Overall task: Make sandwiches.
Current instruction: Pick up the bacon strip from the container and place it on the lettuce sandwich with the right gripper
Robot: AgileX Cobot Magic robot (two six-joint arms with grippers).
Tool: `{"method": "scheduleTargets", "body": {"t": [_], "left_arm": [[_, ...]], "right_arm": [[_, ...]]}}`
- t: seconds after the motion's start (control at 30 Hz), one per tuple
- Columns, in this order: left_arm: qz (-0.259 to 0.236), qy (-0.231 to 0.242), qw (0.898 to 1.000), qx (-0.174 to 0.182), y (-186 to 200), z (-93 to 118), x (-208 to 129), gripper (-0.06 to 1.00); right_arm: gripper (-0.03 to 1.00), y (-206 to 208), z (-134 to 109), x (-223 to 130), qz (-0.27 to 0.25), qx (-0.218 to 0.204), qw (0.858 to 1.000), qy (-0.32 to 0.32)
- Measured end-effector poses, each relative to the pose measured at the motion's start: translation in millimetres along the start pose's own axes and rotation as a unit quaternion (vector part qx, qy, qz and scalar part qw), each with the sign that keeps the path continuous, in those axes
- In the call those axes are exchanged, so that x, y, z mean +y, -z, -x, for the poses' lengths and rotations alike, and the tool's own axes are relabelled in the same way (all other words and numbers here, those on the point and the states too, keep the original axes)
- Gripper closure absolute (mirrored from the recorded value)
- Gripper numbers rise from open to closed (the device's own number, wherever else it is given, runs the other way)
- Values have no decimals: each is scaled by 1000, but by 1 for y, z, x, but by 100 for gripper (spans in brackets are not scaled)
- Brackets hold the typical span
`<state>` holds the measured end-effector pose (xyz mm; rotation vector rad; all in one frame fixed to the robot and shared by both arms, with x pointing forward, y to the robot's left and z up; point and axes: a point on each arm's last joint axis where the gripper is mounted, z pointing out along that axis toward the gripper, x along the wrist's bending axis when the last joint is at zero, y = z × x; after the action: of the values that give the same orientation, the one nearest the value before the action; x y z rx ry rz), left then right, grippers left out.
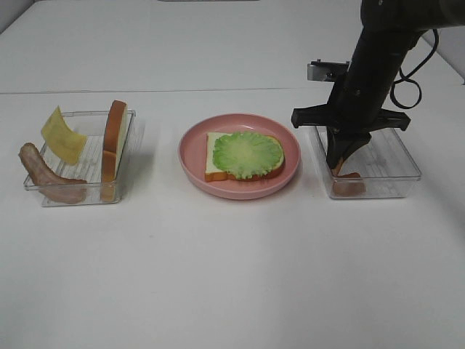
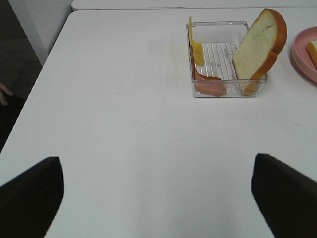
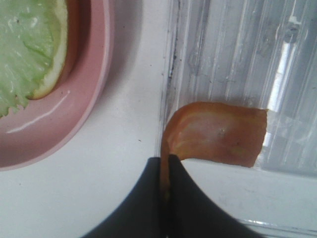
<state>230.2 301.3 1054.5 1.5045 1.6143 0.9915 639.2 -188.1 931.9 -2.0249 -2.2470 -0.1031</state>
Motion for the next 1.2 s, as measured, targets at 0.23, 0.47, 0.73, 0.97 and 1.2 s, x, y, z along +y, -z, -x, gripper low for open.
{"method": "scheduleTargets", "body": {"t": [0.23, 0.47, 0.73, 0.97, 1.2], "left_arm": [[0, 0, 1000, 0, 0, 0, 0, -3], [0, 0, 1000, 0, 0, 0, 0, -3], [0, 0, 1000, 0, 0, 0, 0, -3], [0, 0, 1000, 0, 0, 0, 0, -3], [0, 0, 1000, 0, 0, 0, 0, -3]], "right_arm": [[97, 46, -7, -1, 51, 8, 999, 6], [97, 92, -27, -1, 112, 85, 990, -1], [97, 100, -75, -1, 157, 126, 978, 48], [97, 79, -113, -1, 155, 153, 972, 83], [97, 46, -141, 8, 146, 169, 970, 96]]}}
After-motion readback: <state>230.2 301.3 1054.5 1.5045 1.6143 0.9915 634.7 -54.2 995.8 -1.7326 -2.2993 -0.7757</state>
